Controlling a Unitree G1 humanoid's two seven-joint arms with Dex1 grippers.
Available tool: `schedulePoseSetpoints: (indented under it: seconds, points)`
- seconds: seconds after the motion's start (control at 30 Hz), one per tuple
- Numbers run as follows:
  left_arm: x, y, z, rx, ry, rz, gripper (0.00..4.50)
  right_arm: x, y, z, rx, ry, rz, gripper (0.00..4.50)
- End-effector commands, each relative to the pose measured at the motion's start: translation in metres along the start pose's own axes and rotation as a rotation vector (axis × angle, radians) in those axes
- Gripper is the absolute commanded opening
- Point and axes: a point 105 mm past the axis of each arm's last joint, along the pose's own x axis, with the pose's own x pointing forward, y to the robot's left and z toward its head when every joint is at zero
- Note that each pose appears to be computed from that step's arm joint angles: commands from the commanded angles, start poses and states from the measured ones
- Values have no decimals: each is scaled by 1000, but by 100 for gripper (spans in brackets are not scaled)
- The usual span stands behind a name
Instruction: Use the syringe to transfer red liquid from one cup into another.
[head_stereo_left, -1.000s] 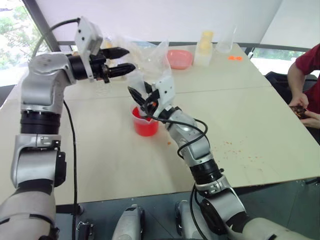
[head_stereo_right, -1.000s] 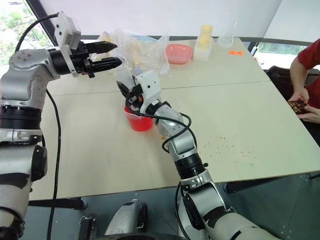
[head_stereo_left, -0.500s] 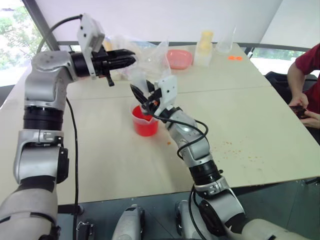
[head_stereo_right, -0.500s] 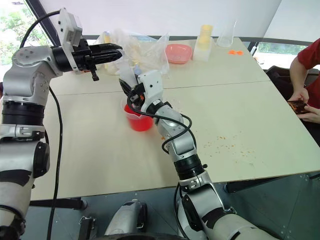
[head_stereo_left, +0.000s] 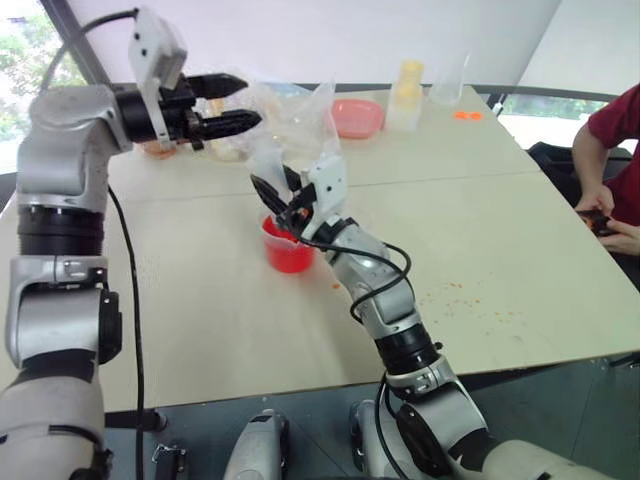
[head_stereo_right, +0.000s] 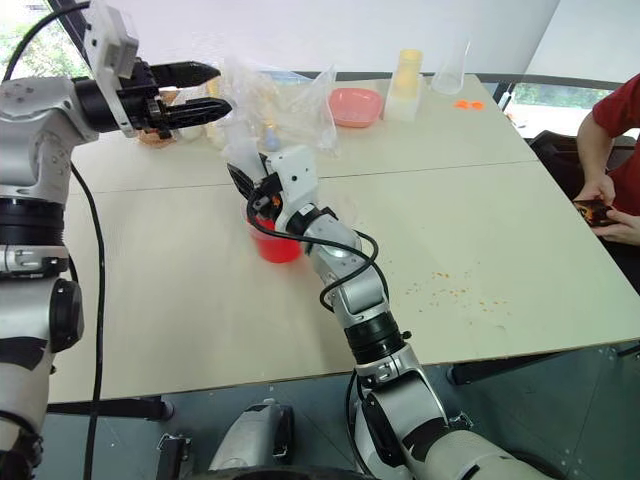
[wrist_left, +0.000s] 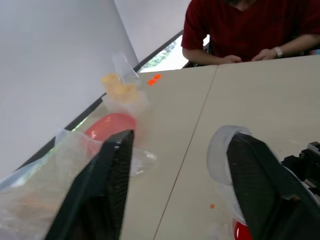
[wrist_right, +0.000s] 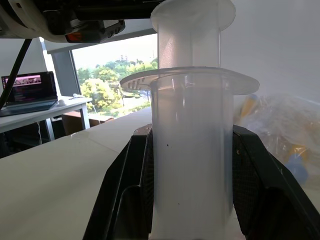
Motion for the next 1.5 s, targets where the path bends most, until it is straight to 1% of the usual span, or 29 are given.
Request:
schedulePoseSetpoints:
  seconds: [0.03,0.2,0.3,0.4,0.47,0.53,0.6,0.7,0.83,0.93,1.07,1.27,1.33,1.4,1.5]
  points:
    - [-14,3,15,-3,-45,26,319,11,6,39,-34,-123,25,141]
    - [-36,-11,8,-191,-55,-26,319,12,-15,64,-46,-188,-53,141]
    - [-50,-28,-4,-296,-38,-73,319,11,-24,67,-36,-200,-94,141]
    - [-57,-31,-15,-301,5,-23,319,8,-31,62,-19,-194,-124,141]
    - [-58,-26,-13,-301,-18,20,319,7,-34,62,3,-201,-140,141]
    - [-58,-22,-6,-305,-59,43,319,5,-40,72,66,-239,-172,141]
    - [-56,-22,-7,-304,-59,41,319,0,-50,86,118,-278,-210,141]
    - [-47,-21,-9,-304,-64,25,319,-15,-63,106,122,-316,-259,141]
    - [-34,-21,-6,-295,-85,-14,319,-36,-72,112,87,-307,-314,141]
    - [-20,-20,-3,-285,-104,-46,319,-50,-77,103,75,-270,-351,141]
    - [3,-16,9,-264,-170,-86,319,-57,-78,84,64,-219,-383,141]
    - [41,-20,36,-224,-272,-178,319,-57,-76,64,26,-182,-391,141]
    - [50,-17,43,-209,-305,-171,319,-56,-76,61,30,-180,-391,141]
    - [66,-8,49,-179,-319,-114,319,-55,-75,58,28,-175,-386,141]
    - [87,-15,55,-124,-329,-138,319,-54,-72,54,18,-168,-376,141]
